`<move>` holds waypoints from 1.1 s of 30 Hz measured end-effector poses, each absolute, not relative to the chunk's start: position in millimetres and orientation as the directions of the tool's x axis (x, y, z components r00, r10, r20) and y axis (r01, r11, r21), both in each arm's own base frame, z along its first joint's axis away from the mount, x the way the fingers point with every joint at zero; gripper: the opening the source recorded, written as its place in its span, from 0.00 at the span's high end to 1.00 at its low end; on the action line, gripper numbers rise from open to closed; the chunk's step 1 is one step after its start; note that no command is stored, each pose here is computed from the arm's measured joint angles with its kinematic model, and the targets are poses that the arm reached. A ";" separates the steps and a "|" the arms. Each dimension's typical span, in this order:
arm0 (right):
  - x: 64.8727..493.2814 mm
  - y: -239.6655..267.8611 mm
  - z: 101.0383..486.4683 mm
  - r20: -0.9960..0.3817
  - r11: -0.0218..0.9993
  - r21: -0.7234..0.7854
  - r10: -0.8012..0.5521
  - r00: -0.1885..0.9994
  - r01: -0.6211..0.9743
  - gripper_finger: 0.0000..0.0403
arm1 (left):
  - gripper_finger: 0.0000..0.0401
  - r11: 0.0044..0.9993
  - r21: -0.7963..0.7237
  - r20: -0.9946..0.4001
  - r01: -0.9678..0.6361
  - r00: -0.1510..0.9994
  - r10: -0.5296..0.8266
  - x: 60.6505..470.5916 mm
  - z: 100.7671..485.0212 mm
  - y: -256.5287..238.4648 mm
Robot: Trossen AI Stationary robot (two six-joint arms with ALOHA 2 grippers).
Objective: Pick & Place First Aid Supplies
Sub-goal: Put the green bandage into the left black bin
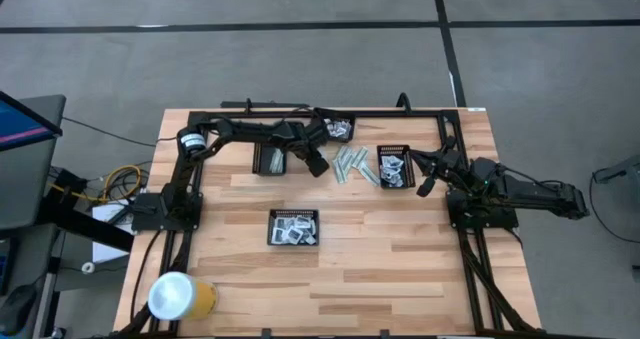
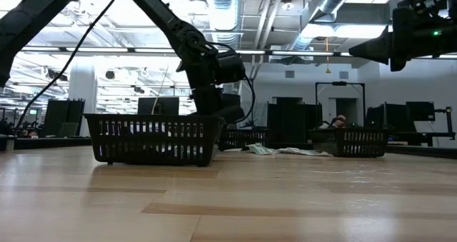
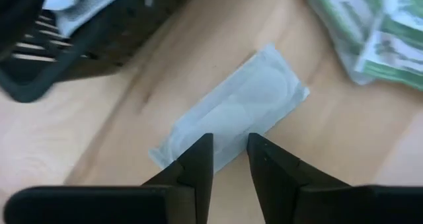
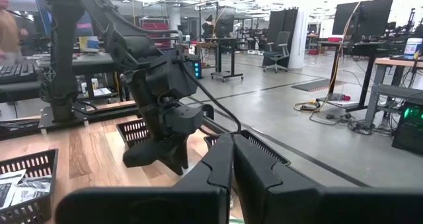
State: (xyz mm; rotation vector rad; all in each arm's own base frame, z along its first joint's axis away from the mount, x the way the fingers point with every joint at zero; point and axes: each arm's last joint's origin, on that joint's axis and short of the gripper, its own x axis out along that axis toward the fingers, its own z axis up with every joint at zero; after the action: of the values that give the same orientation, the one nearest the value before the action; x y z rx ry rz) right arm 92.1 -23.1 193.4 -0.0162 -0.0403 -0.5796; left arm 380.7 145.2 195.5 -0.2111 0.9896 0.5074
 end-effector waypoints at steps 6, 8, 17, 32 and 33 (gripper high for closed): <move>92.1 -23.2 193.4 0.043 0.836 -0.004 -0.547 0.836 0.548 0.98 | 0.83 0.862 0.065 -0.838 -0.502 0.442 0.320 380.8 195.6 144.9; 92.1 -23.1 193.5 0.043 0.837 -0.004 -0.547 0.836 0.548 0.98 | 0.86 0.863 0.063 -0.838 -0.502 0.442 0.318 380.8 195.5 145.0; 92.1 -23.2 193.4 0.043 0.837 -0.004 -0.547 0.836 0.548 0.98 | 0.99 0.859 0.063 -0.839 -0.508 0.439 0.321 380.6 195.4 144.9; 92.1 -23.2 193.5 0.043 0.836 -0.004 -0.547 0.836 0.548 0.98 | 0.99 0.839 0.076 -0.768 -0.539 0.506 0.394 364.7 243.5 141.0; 92.1 -23.1 193.5 0.043 0.837 -0.004 -0.547 0.836 0.548 0.98 | 0.99 0.838 0.074 -0.760 -0.540 0.514 0.398 363.0 247.9 140.6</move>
State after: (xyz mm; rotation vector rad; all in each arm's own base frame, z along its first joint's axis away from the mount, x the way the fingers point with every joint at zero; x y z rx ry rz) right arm 92.1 -23.1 193.5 -0.0161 -0.0407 -0.5795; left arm 363.0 140.6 247.9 -0.1811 0.8633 0.5674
